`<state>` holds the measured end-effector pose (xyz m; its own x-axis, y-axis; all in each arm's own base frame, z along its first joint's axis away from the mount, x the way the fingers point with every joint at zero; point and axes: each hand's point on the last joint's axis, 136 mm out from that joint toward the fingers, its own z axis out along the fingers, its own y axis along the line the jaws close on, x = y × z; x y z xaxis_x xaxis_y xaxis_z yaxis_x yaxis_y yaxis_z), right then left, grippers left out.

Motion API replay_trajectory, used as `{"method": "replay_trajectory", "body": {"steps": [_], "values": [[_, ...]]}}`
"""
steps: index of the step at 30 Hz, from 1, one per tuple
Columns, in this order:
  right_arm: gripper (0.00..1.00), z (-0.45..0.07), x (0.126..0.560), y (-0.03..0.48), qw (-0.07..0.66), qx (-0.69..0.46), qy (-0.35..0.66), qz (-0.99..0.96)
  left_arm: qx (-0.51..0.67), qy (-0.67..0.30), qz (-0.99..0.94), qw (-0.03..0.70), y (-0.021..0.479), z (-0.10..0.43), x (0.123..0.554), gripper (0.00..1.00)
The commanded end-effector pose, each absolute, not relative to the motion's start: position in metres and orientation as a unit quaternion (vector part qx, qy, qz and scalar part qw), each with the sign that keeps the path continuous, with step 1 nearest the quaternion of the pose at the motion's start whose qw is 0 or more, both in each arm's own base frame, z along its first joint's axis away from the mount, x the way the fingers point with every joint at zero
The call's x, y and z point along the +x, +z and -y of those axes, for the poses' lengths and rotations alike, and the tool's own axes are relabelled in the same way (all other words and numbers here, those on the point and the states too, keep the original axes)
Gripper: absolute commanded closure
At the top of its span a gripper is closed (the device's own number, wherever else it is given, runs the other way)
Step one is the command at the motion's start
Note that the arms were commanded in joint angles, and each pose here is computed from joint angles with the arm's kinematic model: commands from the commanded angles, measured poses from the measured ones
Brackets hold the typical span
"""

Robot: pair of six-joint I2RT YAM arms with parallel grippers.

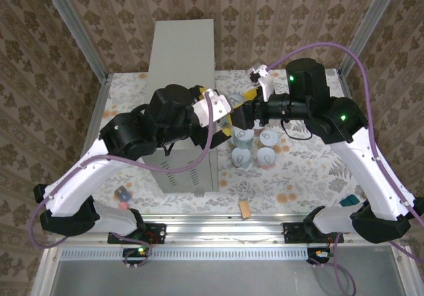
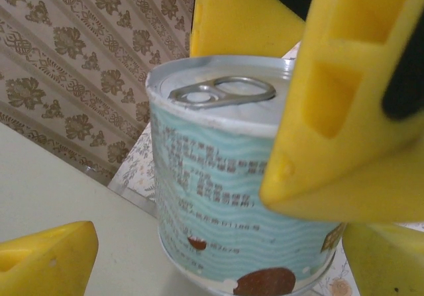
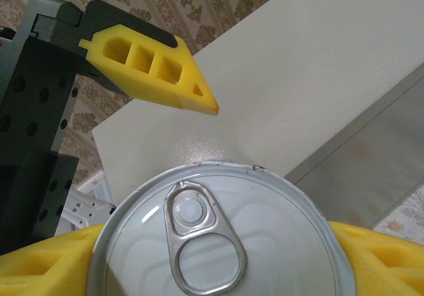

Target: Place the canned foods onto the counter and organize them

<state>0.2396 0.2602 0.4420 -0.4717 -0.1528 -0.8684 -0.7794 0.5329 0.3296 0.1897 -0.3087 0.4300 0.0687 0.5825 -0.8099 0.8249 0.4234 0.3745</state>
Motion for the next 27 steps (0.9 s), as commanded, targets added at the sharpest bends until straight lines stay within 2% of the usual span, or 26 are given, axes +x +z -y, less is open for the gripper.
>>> {"method": "replay_trajectory", "body": {"steps": [1, 17, 27], "values": [[0.34, -0.262, 0.229, 0.468, 0.448, -0.299, 0.393, -0.745, 0.506, -0.127, -0.655, 0.546, 0.454, 0.318, 0.196, 0.05], [0.34, -0.264, 0.23, 0.477, 0.463, -0.27, 0.4, -0.743, 0.472, -0.124, -0.646, 0.586, 0.461, 0.334, 0.214, 0.12], [0.34, -0.262, 0.234, 0.475, 0.465, -0.246, 0.403, -0.749, 0.437, -0.137, -0.639, 0.618, 0.466, 0.329, 0.222, 0.25]]}}
